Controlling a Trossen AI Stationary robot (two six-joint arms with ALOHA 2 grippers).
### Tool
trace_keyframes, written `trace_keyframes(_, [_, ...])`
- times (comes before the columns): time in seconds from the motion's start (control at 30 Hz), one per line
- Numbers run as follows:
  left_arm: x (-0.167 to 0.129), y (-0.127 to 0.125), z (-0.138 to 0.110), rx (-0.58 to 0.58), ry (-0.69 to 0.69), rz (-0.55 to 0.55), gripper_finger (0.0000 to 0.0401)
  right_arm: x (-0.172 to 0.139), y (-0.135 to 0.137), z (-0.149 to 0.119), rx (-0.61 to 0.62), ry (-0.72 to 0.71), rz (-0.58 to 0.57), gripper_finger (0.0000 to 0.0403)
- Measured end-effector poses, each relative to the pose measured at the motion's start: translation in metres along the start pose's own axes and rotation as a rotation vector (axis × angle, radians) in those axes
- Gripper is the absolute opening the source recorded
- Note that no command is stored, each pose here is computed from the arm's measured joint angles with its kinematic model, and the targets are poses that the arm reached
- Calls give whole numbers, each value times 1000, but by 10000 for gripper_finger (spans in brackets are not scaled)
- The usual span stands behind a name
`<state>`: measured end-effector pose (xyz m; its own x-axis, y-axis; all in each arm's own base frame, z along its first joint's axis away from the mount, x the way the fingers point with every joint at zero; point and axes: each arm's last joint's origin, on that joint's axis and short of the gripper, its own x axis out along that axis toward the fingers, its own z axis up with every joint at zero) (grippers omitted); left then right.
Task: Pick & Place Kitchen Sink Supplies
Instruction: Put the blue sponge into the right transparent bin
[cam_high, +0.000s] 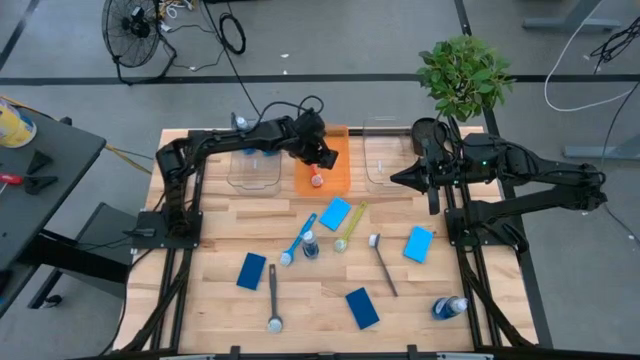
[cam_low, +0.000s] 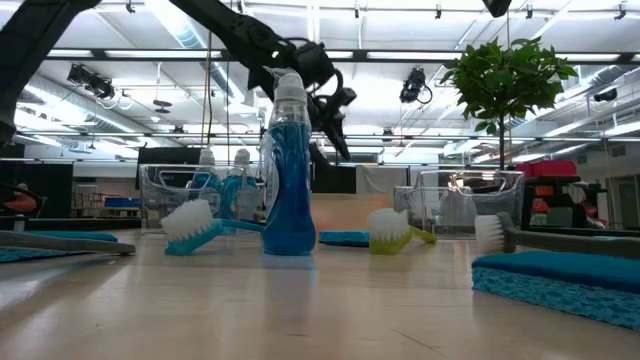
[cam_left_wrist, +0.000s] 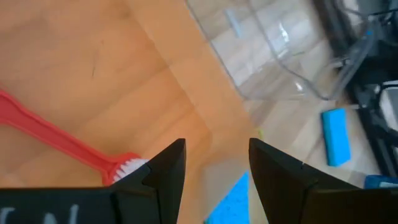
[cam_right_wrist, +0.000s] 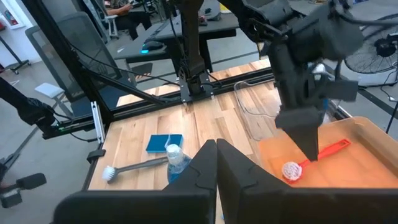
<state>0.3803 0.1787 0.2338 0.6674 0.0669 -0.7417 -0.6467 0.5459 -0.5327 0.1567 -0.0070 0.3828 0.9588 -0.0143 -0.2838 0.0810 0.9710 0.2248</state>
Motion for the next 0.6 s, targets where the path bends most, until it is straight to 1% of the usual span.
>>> trace_keyframes(0.27, [-43, -25, 5, 44, -136, -55, 181, 0, 0, 0, 0, 0, 3, 6])
trace_keyframes(0.6, [-91, -62, -11, 127, -215, -152, 181, 0, 1, 0, -4, 2, 10, 6])
